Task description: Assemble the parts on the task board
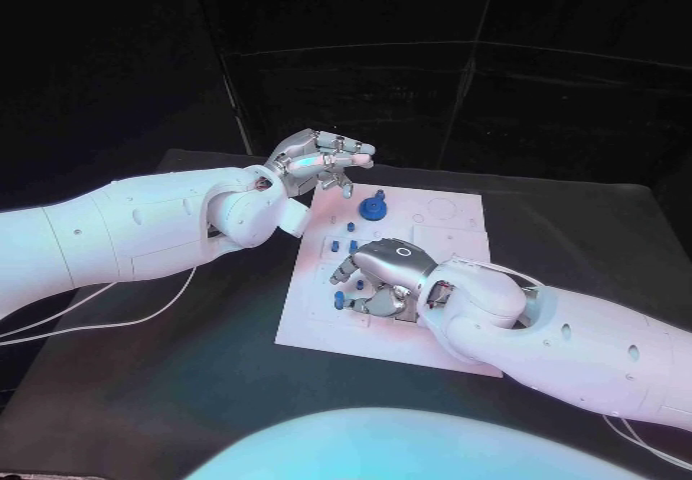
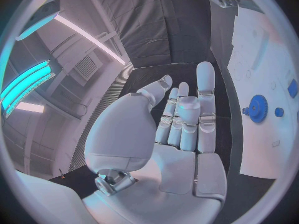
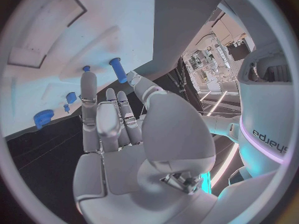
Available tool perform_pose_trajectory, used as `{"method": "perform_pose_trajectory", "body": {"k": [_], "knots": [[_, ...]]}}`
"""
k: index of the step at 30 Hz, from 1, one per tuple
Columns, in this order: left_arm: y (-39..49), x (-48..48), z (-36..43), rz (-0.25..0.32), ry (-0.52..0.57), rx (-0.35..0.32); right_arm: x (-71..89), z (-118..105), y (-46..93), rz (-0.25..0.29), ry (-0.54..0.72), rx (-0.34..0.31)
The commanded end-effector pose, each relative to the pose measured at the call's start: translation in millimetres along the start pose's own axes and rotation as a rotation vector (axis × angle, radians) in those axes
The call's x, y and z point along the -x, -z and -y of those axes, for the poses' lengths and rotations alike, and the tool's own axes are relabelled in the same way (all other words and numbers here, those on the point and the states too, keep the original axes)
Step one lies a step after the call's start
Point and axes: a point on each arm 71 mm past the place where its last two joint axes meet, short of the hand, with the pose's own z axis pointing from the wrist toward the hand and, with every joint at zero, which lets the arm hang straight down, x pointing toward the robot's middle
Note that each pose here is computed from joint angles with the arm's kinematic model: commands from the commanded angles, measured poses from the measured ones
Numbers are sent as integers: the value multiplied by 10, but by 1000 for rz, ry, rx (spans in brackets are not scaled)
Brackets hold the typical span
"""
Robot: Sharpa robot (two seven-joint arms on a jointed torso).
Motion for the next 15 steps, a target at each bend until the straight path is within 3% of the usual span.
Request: {"method": "perform_pose_trajectory", "body": {"k": [1,5,8,15], "knots": [[2,-5,12,-13,3,-4,129,27,115,105,-89,3],[13,5,13,-12,3,-3,304,257,354,146,-185,-125],[22,17,15,-10,2,-2,422,510,594,163,-268,-274],[35,26,17,-8,2,-2,514,952,1077,174,-398,-531]]}}
